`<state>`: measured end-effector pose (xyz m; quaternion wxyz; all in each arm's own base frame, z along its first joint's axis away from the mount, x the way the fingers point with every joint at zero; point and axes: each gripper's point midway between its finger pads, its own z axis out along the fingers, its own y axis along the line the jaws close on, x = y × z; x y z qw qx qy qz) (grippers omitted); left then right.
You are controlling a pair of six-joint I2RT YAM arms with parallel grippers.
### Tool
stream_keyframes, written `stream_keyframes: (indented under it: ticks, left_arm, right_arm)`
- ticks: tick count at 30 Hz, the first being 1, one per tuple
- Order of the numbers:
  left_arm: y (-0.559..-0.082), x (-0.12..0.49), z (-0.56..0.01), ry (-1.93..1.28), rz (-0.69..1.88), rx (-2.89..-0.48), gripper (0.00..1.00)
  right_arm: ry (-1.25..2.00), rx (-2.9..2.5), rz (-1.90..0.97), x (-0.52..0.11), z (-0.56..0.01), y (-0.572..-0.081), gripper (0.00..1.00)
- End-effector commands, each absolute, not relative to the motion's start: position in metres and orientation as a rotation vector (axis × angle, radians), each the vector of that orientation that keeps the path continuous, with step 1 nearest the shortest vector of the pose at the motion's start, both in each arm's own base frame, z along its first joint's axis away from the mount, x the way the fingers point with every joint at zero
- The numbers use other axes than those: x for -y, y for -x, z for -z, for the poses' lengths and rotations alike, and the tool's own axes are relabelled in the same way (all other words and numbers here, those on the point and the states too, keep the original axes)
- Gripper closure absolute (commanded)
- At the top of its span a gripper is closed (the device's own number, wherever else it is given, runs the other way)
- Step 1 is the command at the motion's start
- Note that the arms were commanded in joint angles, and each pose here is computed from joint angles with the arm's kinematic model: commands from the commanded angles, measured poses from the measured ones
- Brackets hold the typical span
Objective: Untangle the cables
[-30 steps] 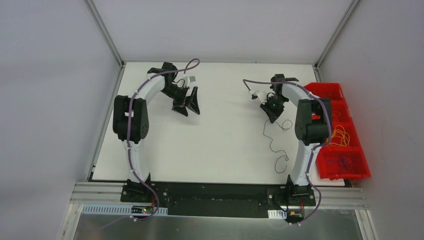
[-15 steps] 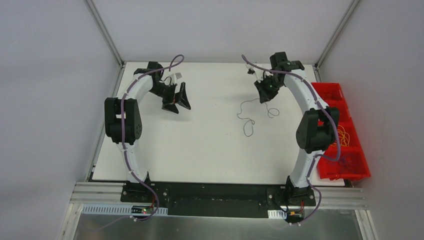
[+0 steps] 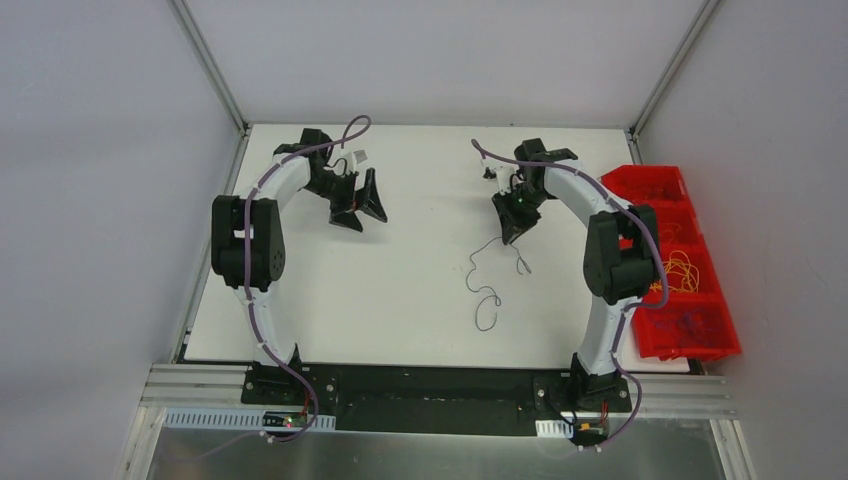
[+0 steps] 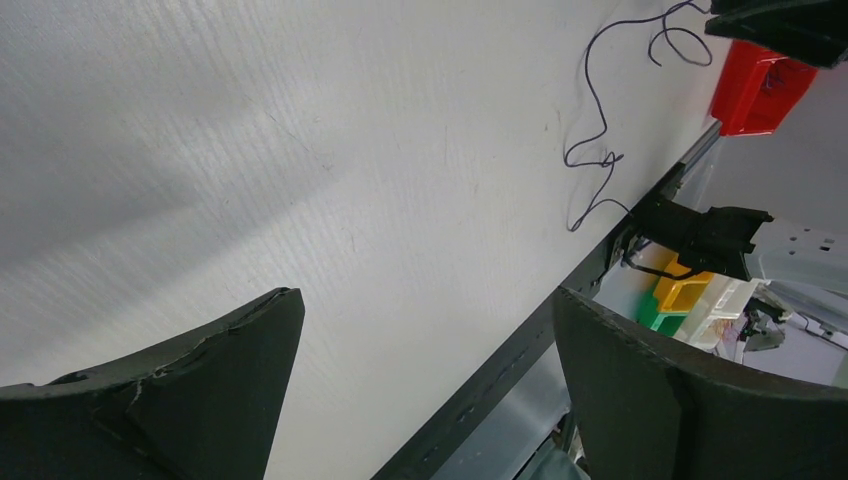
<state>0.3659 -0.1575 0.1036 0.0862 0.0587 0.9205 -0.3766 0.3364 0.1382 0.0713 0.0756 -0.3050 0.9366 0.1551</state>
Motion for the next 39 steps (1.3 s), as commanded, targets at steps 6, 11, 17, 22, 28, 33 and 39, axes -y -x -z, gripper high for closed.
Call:
stream_keyframes:
  ticks: [6, 11, 17, 22, 28, 33, 39]
  left_arm:
    - [-0.361, 0.164, -0.132, -0.224, 1.145, -2.668, 0.0]
    - [-0.341, 0.182, -0.13, -0.401, 1.129, -2.653, 0.0]
    - [-0.327, 0.199, -0.122, -0.431, 1.173, -2.682, 0.0]
    - [-0.313, 0.212, -0.119, -0.43, 1.238, -2.69, 0.0]
    - [-0.316, 0.212, -0.111, -0.356, 1.237, -2.713, 0.0]
    - [-0.315, 0.211, -0.108, -0.349, 1.219, -2.72, 0.0]
    - [-0.319, 0.215, -0.112, -0.364, 1.24, -2.701, 0.0]
  right_arm:
    - [0.638, -2.943, -0.743, -0.174, -0.075, -0.305, 0.35]
    - [0.797, -2.875, -0.691, -0.177, -0.069, -0.287, 0.01]
    - [1.107, -2.79, -0.507, -0.176, -0.052, -0.26, 0.01]
    - [1.19, -2.76, -0.433, -0.173, -0.042, -0.25, 0.01]
    - [1.241, -2.668, -0.286, -0.169, -0.033, -0.253, 0.33]
    - [1.258, -2.523, -0.277, -0.175, -0.058, -0.262, 1.0]
    - [1.316, -2.393, -0.215, -0.169, -0.095, -0.276, 1.0]
